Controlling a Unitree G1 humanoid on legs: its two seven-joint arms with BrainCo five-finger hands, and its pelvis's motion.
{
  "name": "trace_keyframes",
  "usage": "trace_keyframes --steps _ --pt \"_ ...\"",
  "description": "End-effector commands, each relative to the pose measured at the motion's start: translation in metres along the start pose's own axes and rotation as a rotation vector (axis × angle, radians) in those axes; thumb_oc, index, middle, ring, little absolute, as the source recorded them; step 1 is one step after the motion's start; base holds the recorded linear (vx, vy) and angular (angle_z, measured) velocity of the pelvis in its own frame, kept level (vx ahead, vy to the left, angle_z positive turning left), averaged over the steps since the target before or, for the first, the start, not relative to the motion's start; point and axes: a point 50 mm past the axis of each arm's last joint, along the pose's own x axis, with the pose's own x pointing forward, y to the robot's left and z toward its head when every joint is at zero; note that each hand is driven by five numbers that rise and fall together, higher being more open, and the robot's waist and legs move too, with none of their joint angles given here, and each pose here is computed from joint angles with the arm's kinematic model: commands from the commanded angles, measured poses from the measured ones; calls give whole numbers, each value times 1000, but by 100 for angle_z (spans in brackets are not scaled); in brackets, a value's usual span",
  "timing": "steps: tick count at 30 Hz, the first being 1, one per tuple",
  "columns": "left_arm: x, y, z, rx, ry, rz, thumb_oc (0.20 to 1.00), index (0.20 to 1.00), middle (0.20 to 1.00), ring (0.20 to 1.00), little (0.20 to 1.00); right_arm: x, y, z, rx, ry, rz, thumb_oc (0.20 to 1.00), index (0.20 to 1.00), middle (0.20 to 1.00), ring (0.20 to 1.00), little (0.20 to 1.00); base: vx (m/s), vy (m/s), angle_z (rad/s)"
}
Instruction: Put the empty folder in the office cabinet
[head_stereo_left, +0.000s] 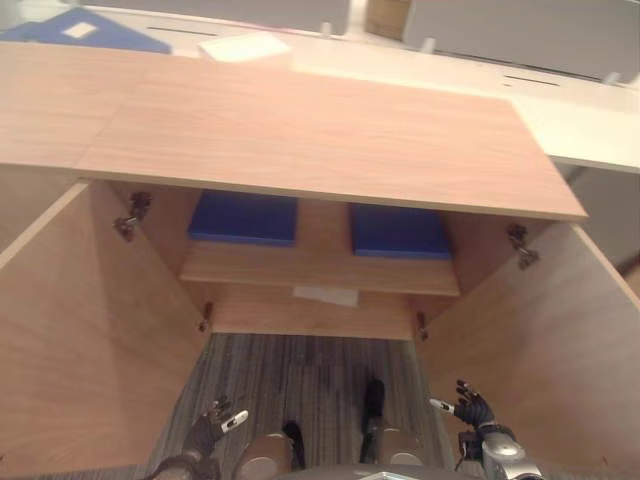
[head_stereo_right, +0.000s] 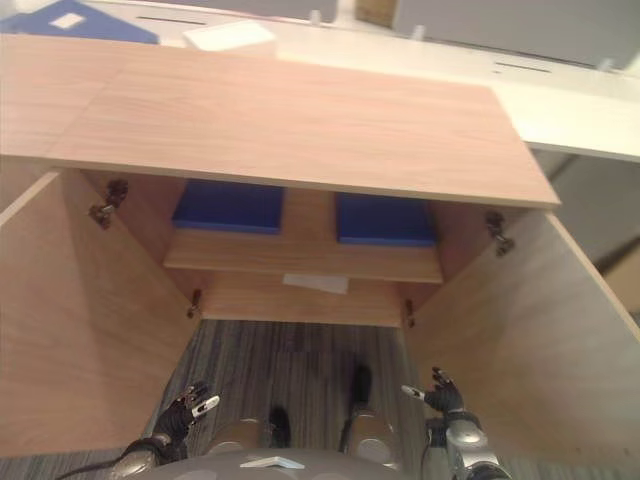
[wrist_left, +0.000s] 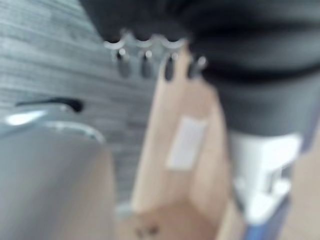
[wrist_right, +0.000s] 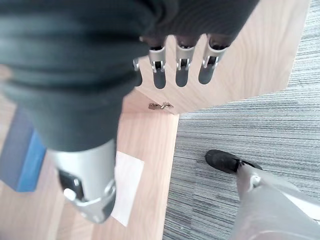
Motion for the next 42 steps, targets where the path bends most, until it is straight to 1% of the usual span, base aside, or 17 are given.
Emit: trace_keyframes --steps 1,5,7,10,12,18,20,25,26,27,28,29,30,36,37,39,42 --pt "13 -11 25 46 -93 -39 1000 1000 1000 1000 1000 4 -31 42 -108 -117 -40 1000 1000 1000 1000 1000 -176 22 -41" --pt "13 -5 31 49 -90 -35 1000 1000 1000 1000 1000 6 -27 46 -123 -123 -22 1000 1000 1000 1000 1000 -308 -5 -26" --pt "13 -3 33 47 -87 -26 1000 1000 1000 1000 1000 7 -27 46 -108 -113 -48 1000 1000 1000 1000 1000 -219 -58 -24" --pt "15 -1 33 38 -85 -11 1000 1000 1000 1000 1000 9 -25 41 -34 -68 -123 1000 1000 1000 1000 1000 -166 -102 -41" --pt "15 -2 33 33 -87 -11 1000 1000 1000 1000 1000 9 -25 39 -24 -61 -132 1000 1000 1000 1000 1000 -67 -83 -44" --pt "16 -4 30 20 -90 8 1000 1000 1000 1000 1000 5 -23 14 81 33 -227 1000 1000 1000 1000 1000 -76 -146 -31" --pt "16 -5 27 9 -86 14 1000 1000 1000 1000 1000 -1 -27 0 139 72 -312 1000 1000 1000 1000 1000 -37 -132 -30" --pt "18 -11 23 -13 -76 12 1000 1000 1000 1000 1000 -12 -44 -15 257 82 -552 1000 1000 1000 1000 1000 -30 -99 -28" --pt "19 -13 22 -15 -71 14 1000 1000 1000 1000 1000 -15 -49 -15 287 65 -642 1000 1000 1000 1000 1000 -14 -71 -5" --pt "19 -13 22 -15 -71 14 1000 1000 1000 1000 1000 -15 -49 -15 287 65 -642 1000 1000 1000 1000 1000 -8 -69 3" --pt "18 -13 20 -17 -68 14 1000 1000 1000 1000 1000 -17 -52 -14 296 54 -682 1000 1000 1000 1000 1000 7 -86 6" --pt "17 -14 16 -21 -58 17 1000 1000 1000 1000 1000 -22 -60 -11 305 9 -782 1000 1000 1000 1000 1000 12 -126 7" --pt "17 -14 15 -17 -50 16 1000 1000 1000 1000 1000 -23 -63 -8 314 -14 -818 1000 1000 1000 1000 1000 19 -139 3" --pt "16 -15 11 20 -17 5 1000 1000 1000 1000 1000 -24 -73 9 388 -118 -910 1000 1000 1000 1000 1000 20 -89 3" --pt "15 -14 10 32 -7 -1 1000 1000 1000 1000 1000 -26 -80 16 435 -156 -956 1000 1000 1000 1000 1000 41 -102 6" --pt "13 -11 10 48 7 -3 1000 1000 1000 1000 1000 -29 -93 29 462 -217 -994 1000 1000 1000 1000 1000 69 -149 12" --pt "10 -8 9 69 29 -3 1000 1000 1000 1000 1000 -29 -105 46 456 -286 -967 1000 1000 1000 1000 1000 45 -95 12"
